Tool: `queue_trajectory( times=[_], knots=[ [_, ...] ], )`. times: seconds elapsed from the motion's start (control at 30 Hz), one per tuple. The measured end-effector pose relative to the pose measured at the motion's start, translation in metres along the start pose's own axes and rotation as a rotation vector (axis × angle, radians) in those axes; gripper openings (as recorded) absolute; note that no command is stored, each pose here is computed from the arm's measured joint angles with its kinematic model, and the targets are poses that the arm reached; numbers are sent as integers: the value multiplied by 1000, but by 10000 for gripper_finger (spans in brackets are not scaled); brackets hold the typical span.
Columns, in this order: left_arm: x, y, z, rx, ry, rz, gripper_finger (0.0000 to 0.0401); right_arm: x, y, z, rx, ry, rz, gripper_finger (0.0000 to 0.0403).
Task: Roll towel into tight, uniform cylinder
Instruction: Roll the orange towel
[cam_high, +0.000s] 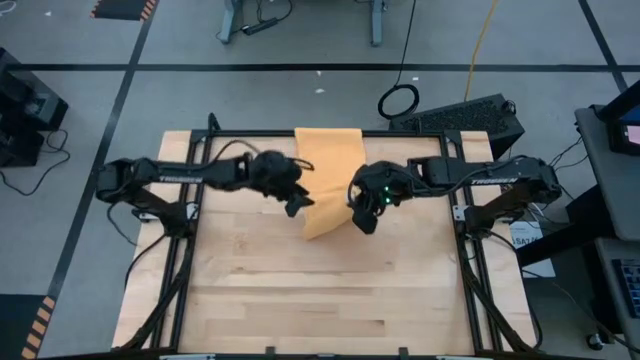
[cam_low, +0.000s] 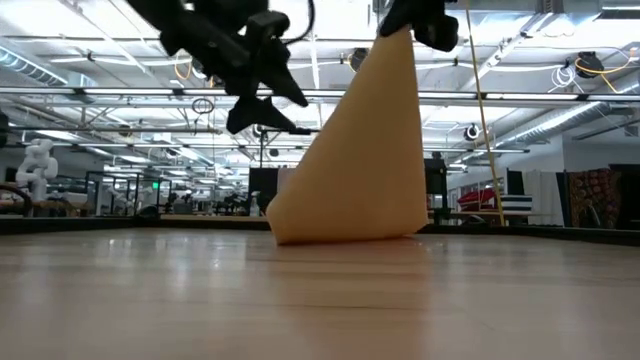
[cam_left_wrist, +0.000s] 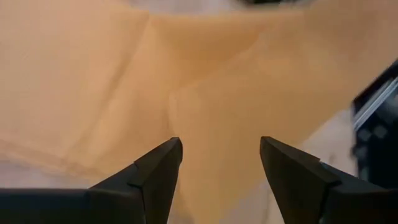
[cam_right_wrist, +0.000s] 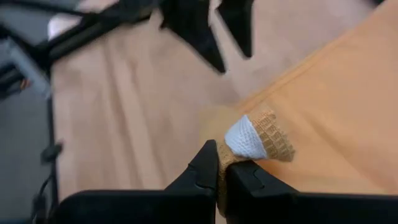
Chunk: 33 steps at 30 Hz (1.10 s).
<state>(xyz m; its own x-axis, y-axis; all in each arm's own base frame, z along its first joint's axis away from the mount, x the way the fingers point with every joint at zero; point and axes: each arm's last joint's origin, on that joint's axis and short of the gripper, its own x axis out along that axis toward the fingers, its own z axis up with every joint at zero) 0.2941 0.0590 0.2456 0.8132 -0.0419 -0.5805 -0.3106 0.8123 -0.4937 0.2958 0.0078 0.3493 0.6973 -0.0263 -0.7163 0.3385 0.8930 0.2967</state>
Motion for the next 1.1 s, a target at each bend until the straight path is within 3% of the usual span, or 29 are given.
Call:
queue_trajectory(
  times=[0.1, 0.23, 0.47, 0.67, 0.77, 0.93, 1.1],
  knots=[
    [6, -11, -16, -42, -65, -28, 230, 4, 8, -9, -64, 50, 5, 0],
    [22, -17, -42, -40, -49, -6, 230, 15, 14, -25, -181, 123, 3, 0],
    [53, -9, -78, -37, -5, 1, 230, 36, 15, -56, -229, 224, -13, 0],
    [67, -10, -71, 16, -60, -103, 230, 44, 15, -75, -259, 278, -19, 0],
    [73, -10, -64, 89, -87, -95, 230, 46, 18, -79, -297, 276, -10, 0],
    [83, 8, -60, 125, 1, -15, 221, 46, 19, -80, -312, 273, -3, 0],
    [94, 4, -44, 295, 36, -122, 192, 46, 20, -79, -316, 263, 3, 0]
  ],
)
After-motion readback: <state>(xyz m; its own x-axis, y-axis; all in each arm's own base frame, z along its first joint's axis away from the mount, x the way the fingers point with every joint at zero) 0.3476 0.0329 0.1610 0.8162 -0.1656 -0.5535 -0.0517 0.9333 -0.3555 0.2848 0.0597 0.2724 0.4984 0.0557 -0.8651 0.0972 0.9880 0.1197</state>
